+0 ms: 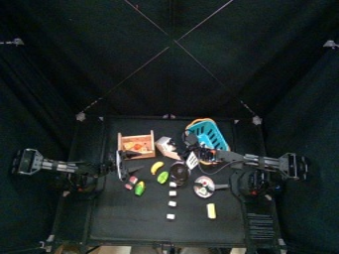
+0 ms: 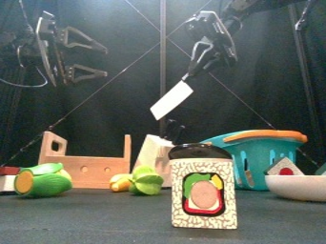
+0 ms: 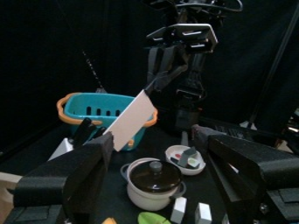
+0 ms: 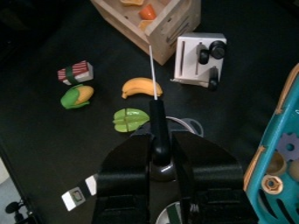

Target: Place cleaver back in holder

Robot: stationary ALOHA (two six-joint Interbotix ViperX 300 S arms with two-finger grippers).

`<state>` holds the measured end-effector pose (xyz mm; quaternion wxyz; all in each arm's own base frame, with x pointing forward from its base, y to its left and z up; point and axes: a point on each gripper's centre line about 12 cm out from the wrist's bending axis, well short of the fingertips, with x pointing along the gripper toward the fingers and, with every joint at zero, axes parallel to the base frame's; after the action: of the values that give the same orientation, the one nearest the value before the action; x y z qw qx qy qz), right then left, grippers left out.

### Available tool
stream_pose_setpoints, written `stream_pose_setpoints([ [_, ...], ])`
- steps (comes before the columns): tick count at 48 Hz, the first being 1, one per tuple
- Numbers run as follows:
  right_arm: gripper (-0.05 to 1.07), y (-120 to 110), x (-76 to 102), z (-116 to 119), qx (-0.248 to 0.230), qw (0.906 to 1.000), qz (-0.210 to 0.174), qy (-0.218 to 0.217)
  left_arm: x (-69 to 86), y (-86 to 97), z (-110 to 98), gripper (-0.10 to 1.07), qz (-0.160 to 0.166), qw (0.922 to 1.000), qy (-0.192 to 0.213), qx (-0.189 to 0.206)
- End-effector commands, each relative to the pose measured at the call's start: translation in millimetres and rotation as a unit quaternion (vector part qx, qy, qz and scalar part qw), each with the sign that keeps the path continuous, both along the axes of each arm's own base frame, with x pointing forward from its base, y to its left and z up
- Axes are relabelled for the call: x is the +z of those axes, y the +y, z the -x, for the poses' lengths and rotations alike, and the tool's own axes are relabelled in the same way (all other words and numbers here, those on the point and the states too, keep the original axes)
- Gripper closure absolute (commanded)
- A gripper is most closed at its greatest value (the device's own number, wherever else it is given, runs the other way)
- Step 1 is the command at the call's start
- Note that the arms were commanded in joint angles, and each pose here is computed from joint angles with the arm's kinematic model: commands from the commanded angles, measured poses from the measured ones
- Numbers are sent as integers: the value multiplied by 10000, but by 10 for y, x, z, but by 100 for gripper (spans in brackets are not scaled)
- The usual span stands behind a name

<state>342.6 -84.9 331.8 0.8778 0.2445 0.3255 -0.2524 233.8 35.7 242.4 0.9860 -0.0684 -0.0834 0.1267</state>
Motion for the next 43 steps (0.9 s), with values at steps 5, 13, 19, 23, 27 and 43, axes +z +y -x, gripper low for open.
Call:
stream_pose_setpoints([
  [5, 54, -70, 211, 3, -232, 9996, 140, 21, 14, -55, 11, -5, 9, 9999, -33, -120],
  [13, 54, -75, 146, -62, -251, 9995, 41, 173, 11, -90, 6, -5, 11, 9998, -17, -194],
  [19, 54, -95, 68, -117, -262, 9992, 36, 296, -7, -91, 7, -5, 36, 9998, 40, -203],
  [23, 54, -122, 24, -142, -284, 9990, 30, 351, -21, -96, 4, -5, 42, 9997, 98, -222],
  [27, 54, -149, -3, -162, -307, 9988, 29, 384, -38, -99, 1, -5, 58, 9995, 171, -240],
  [43, 54, -253, -91, -237, -379, 9982, 63, 469, -54, -98, 2, -5, 68, 9994, 222, -244],
])
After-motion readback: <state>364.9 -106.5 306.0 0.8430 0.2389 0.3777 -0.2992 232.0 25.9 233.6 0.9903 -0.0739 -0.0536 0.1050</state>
